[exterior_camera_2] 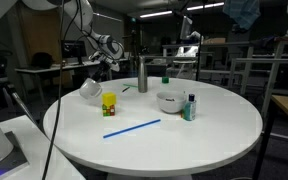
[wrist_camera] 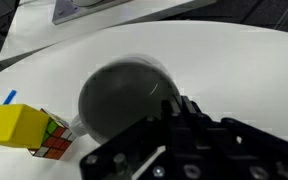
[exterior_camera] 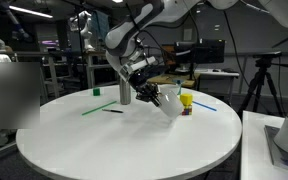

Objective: Change the Position of the cup and put it horizontally

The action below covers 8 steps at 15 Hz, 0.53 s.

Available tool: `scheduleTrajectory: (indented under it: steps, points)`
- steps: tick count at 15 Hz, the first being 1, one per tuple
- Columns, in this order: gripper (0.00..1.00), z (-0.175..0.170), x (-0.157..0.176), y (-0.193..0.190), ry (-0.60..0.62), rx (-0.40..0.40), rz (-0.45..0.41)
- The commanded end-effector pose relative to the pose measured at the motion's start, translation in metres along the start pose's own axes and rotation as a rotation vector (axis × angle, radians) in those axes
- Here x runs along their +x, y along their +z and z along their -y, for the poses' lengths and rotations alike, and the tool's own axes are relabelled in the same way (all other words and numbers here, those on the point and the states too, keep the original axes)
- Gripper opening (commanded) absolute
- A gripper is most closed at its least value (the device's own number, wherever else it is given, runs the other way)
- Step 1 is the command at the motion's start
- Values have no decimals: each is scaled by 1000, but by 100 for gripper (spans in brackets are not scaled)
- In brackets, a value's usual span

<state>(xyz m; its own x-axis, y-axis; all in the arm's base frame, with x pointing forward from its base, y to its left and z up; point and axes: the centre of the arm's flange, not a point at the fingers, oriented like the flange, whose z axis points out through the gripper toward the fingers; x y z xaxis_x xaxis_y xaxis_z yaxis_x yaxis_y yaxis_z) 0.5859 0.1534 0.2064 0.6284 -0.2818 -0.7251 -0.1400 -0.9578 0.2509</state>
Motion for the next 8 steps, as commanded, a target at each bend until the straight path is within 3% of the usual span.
scheduleTrajectory:
  steps: [1,8]
  points:
    - [2,19,9,-19,22,-42,49]
    - [2,36,30,-22,45,-67,98]
